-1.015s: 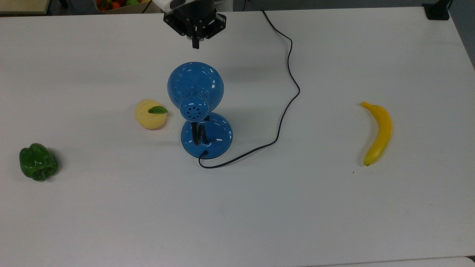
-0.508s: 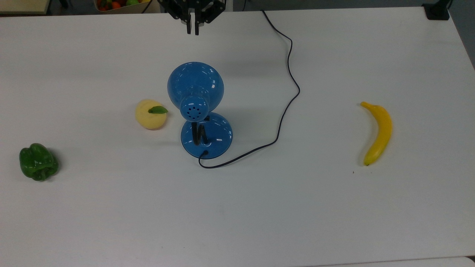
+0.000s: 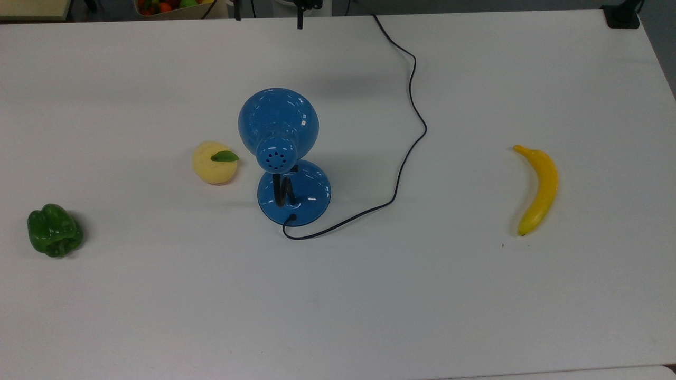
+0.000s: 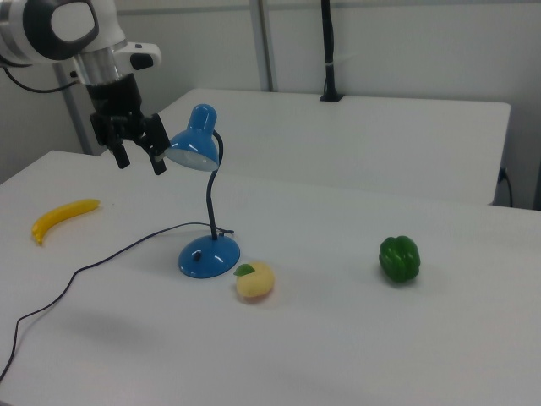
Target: Turn off lamp
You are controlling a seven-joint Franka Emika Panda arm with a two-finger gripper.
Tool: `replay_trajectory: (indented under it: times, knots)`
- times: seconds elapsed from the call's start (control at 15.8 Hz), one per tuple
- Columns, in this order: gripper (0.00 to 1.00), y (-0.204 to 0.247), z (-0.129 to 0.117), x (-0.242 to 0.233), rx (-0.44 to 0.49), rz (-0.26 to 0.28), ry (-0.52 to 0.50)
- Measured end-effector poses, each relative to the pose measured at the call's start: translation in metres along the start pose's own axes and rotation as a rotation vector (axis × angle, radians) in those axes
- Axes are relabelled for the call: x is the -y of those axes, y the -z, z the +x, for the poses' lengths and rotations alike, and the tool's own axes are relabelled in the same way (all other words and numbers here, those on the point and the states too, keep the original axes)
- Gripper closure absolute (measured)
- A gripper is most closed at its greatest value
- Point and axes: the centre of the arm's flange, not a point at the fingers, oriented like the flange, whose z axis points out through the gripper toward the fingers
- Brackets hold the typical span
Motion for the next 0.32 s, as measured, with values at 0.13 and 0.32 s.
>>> replay_trajectory:
  times: [0.13,0.32]
  knots:
    - [0.00,0.002,-0.001,-0.008,-0.004,0.000,-0.013]
    - [0.00,0.003,-0.001,-0.016,-0.001,0.000,-0.026]
